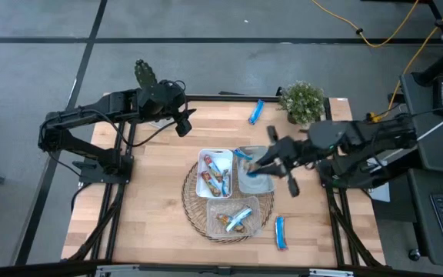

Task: Pick and place Granola Bars by type
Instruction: Put the orange granola bar into the transparent bin

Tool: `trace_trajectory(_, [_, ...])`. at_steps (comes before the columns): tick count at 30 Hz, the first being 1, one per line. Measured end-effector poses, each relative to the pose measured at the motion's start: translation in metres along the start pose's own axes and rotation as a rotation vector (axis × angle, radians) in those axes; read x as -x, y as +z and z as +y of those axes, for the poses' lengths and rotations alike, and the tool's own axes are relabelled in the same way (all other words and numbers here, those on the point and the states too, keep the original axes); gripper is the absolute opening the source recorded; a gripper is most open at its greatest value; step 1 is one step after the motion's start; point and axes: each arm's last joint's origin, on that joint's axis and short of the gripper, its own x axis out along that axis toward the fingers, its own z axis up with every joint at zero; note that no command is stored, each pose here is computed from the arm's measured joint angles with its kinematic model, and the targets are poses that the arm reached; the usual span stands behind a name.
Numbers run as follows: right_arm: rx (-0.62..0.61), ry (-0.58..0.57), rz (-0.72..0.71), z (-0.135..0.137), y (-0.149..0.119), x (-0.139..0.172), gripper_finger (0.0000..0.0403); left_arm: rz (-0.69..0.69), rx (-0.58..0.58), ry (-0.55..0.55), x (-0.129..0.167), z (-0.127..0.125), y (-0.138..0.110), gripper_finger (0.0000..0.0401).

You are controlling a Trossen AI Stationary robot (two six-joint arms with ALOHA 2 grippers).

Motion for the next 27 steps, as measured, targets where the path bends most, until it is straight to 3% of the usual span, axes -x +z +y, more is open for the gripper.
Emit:
trace_trajectory(7, [0.006,0.018,0.172,0.008,0.011,-0.030,0.0042,0.000,0.000,0.000,0.000,0.000,0.000,0.0173])
trace_trajectory(13, [-0.005,0.092,0.290,0.009,-0.005,-0.042,0.0039,0.000,0.000,0.000,0.000,0.000,0.000,0.0173])
trace_trajectory(21, [-0.054,0.044,0.634,-0.001,-0.081,-0.068,0.0039,0.008,-0.012,0.001,0.000,0.000,-0.001,0.0173])
trace_trajectory(27, [-0.107,0.144,0.630,-0.003,-0.148,-0.093,0.0045,0.010,-0.001,-0.014,0.000,0.000,-0.001,0.0173])
